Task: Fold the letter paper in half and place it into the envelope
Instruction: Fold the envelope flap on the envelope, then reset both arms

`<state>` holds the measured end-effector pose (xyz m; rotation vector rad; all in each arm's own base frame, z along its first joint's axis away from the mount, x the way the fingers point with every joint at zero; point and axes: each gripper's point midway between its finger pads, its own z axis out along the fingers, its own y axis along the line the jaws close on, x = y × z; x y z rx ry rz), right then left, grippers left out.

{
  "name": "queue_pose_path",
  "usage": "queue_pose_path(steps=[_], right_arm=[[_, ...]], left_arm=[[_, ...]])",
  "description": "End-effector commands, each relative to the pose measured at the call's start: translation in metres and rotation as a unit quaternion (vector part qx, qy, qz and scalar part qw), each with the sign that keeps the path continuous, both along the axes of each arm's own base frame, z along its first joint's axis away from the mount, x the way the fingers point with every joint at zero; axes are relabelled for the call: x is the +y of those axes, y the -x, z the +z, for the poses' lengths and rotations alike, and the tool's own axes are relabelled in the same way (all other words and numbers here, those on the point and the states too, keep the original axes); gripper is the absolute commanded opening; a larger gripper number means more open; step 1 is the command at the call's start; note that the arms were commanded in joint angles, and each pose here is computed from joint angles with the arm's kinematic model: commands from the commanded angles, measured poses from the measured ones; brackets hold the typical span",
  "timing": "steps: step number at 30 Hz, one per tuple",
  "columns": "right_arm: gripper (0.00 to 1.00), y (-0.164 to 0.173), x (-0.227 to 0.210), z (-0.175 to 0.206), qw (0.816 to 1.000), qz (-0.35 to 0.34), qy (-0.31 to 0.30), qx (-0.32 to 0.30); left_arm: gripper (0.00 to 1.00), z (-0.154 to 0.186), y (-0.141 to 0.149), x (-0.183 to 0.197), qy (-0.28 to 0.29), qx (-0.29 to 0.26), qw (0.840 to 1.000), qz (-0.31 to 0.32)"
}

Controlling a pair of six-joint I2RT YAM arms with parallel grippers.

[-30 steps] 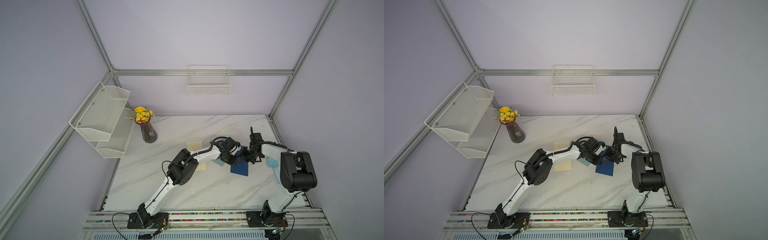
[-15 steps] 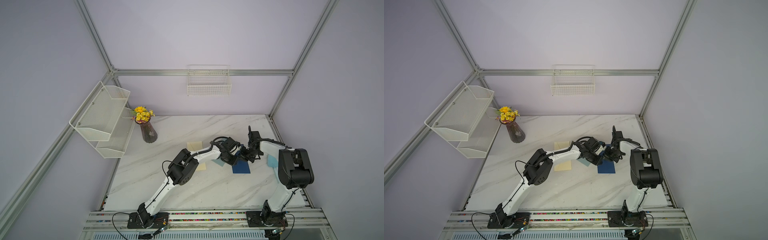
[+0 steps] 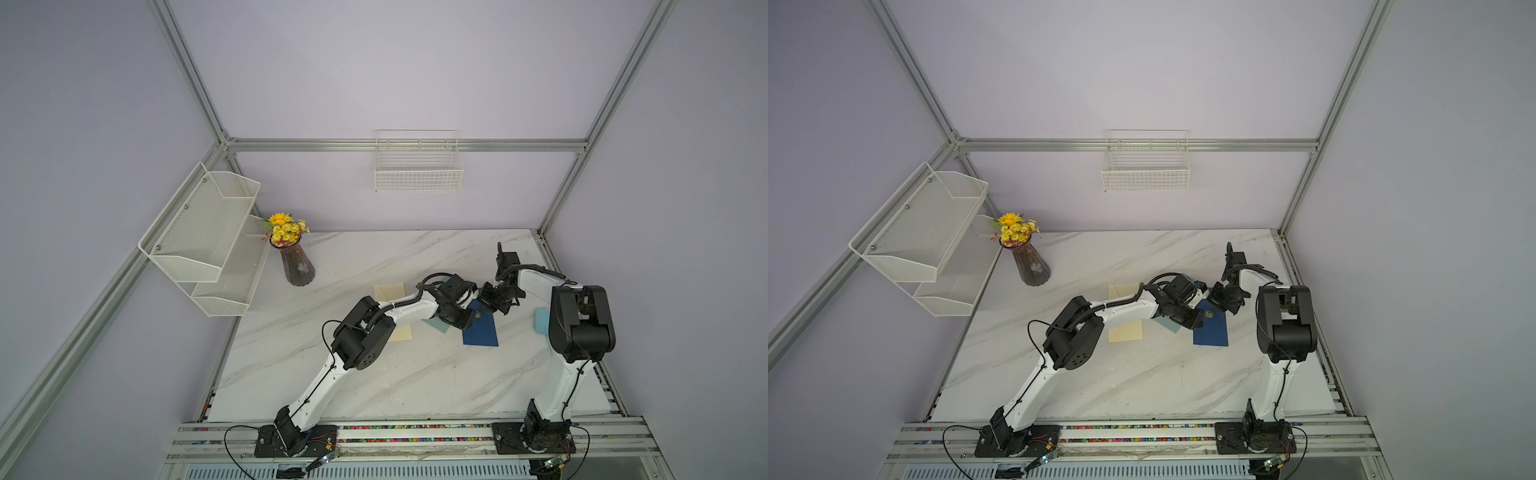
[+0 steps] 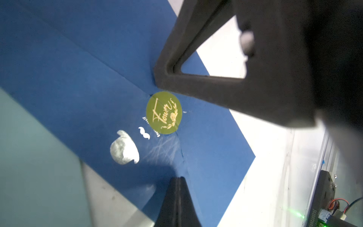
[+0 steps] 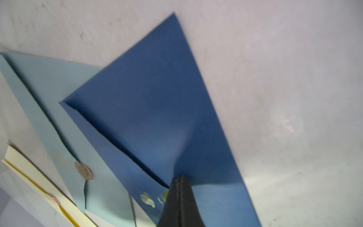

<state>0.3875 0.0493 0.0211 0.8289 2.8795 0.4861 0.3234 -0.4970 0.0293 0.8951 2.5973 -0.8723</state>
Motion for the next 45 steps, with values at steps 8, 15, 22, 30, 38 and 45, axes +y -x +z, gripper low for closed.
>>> queue_pose_path(steps=[8,15,22,30,38,45], right_arm=[[0.0,-0.022,-0.022,0.049,0.993,0.02,0.078,-0.088],[0.85,-0.019,-0.013,0.089,0.985,0.059,0.063,-0.147],[0.97,-0.009,-0.018,0.093,0.976,0.078,0.088,-0.185],[0.97,-0.016,-0.059,0.097,0.935,0.039,0.212,-0.28],[0.97,-0.018,-0.083,0.066,0.9,0.011,0.284,-0.33],[0.97,-0.029,-0.077,0.081,0.853,0.04,0.304,-0.423]], left_arm=[[0.09,0.099,-0.019,0.017,-0.04,-0.123,0.991,0.02],[0.99,0.163,-0.041,0.128,-0.064,-0.203,0.969,0.127],[1.0,0.163,-0.038,0.304,-0.124,-0.237,0.925,0.271],[1.0,0.18,-0.03,0.446,-0.147,-0.335,0.833,0.415],[1.0,0.158,-0.03,0.513,-0.149,-0.359,0.779,0.491],[1.0,0.132,-0.048,0.54,-0.128,-0.365,0.763,0.517]])
